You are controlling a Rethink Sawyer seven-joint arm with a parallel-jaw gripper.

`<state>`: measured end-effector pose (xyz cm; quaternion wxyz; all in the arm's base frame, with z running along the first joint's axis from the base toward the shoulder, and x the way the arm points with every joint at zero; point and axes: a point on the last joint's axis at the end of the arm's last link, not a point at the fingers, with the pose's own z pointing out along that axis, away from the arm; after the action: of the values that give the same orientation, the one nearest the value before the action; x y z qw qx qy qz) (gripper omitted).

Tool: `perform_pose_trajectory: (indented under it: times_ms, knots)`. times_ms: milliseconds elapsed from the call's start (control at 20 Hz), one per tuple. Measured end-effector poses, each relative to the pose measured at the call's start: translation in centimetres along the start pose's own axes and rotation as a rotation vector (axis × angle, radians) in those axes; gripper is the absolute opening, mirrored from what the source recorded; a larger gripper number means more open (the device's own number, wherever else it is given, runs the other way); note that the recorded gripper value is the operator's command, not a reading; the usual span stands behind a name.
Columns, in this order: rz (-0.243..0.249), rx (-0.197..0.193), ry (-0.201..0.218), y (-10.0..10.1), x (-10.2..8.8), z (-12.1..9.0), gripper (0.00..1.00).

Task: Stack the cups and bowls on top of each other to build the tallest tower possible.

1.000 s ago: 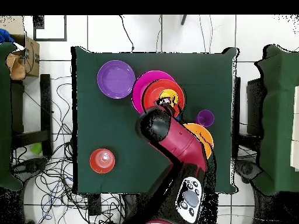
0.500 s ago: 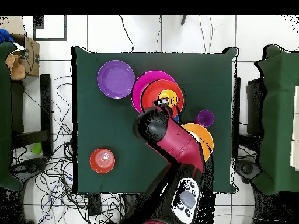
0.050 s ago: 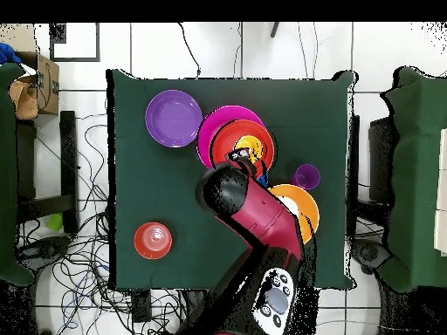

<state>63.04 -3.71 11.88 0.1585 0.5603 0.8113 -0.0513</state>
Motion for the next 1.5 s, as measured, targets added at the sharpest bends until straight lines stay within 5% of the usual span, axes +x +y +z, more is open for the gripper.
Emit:
perform_pose_trajectory:
  times_ms: [1050,1100,1500]
  knots:
    - [0.017,0.0,0.003,0.0,-0.1,0.0,0.0]
    - [0.017,0.0,0.002,0.0,-0.1,0.0,1.0]
    - [-0.001,0.01,0.009,0.0,1.1,0.6,1.0]
